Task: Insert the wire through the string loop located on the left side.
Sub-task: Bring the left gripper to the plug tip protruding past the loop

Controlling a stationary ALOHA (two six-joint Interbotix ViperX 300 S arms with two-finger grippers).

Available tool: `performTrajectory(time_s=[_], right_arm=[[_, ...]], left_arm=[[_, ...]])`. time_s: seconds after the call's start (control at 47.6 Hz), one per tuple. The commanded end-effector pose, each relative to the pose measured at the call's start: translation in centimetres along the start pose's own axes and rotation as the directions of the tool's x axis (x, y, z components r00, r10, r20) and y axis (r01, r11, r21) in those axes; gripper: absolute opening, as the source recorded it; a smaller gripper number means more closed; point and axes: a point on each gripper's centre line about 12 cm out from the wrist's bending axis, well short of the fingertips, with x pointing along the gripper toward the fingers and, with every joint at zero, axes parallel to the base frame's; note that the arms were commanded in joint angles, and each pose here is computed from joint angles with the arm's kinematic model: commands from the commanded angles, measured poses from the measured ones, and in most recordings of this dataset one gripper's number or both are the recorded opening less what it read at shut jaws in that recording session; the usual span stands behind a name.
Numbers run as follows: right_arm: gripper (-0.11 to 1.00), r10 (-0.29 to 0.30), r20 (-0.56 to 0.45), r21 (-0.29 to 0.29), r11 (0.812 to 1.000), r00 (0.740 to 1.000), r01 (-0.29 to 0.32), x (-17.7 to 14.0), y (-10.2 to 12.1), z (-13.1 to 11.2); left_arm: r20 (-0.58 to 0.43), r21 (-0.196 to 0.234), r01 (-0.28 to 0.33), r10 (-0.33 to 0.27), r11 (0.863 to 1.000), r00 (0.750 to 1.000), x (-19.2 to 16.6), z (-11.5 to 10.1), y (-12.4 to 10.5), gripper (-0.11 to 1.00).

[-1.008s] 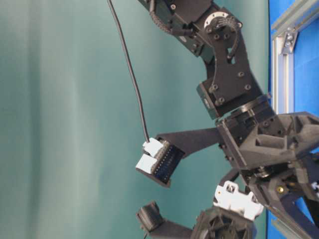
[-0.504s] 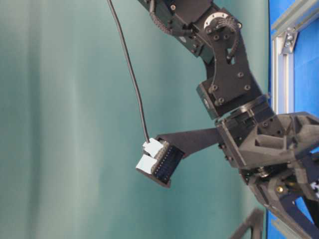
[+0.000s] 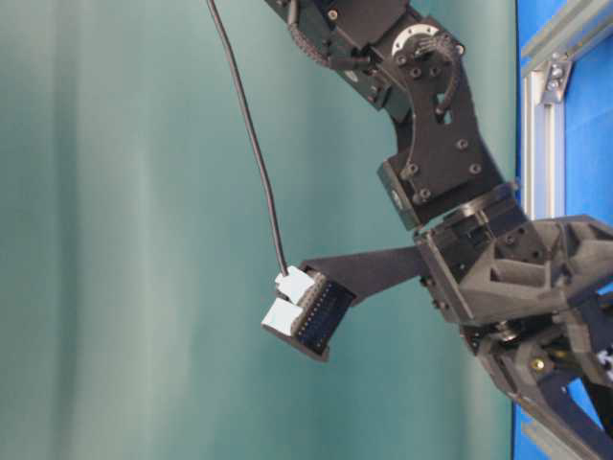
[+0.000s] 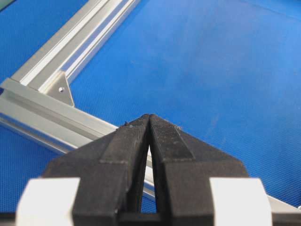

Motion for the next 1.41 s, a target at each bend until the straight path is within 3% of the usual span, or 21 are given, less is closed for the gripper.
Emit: performTrajectory(time_s=[0.0,0.168,0.294,0.399,0.609,0.693,0.798,1.302,1.386], right_arm=[[0.0,0.002,0.037,0.002,1.0,0.999,-0.002,-0.3,0.1,1.5],[0.0,0.0,0.037,0.002,1.0,0.999,0.0,-0.3,0.0,1.5],[0.0,-0.001,0.037,0.003,1.0,0.999,0.001,-0.3,-0.1,1.5],[0.0,-0.001,0.037,0.003,1.0,0.999,0.001,-0.3,-0.1,1.5],[0.0,-0.004,0.04,0.004,1.0,0.999,0.004,-0.3,-0.2,1.6],[0.0,-0.004,0.039,0.006,1.0,0.999,0.004,-0.3,-0.2,1.6],[0.0,-0.004,0.04,0.004,1.0,0.999,0.004,-0.3,-0.2,1.6],[0.0,-0.004,0.039,0.004,1.0,0.999,0.004,-0.3,-0.2,1.6],[0.0,-0.005,0.041,0.005,1.0,0.999,0.005,-0.3,-0.3,1.7]], left_arm=[[0.03,-0.004,0.013,-0.013,1.0,0.999,0.1,0.7,-0.3,0.0],[0.017,0.008,0.096,-0.097,0.995,0.995,-0.4,0.2,-2.4,0.0],[0.011,0.038,0.192,-0.192,0.981,0.981,-1.0,0.0,-4.8,0.0],[0.011,0.065,0.286,-0.287,0.956,0.958,-1.8,-0.1,-7.1,0.0],[0.022,0.105,0.416,-0.421,0.903,0.907,-3.1,0.2,-10.4,0.0],[0.018,0.128,0.448,-0.454,0.885,0.891,-3.5,0.1,-11.2,0.0],[0.01,0.136,0.47,-0.476,0.872,0.88,-3.7,-0.1,-11.7,0.0],[-0.007,0.147,0.467,-0.472,0.872,0.882,-3.9,-0.4,-11.5,0.01],[-0.004,0.144,0.469,-0.474,0.871,0.881,-4.0,-0.3,-11.5,0.11]])
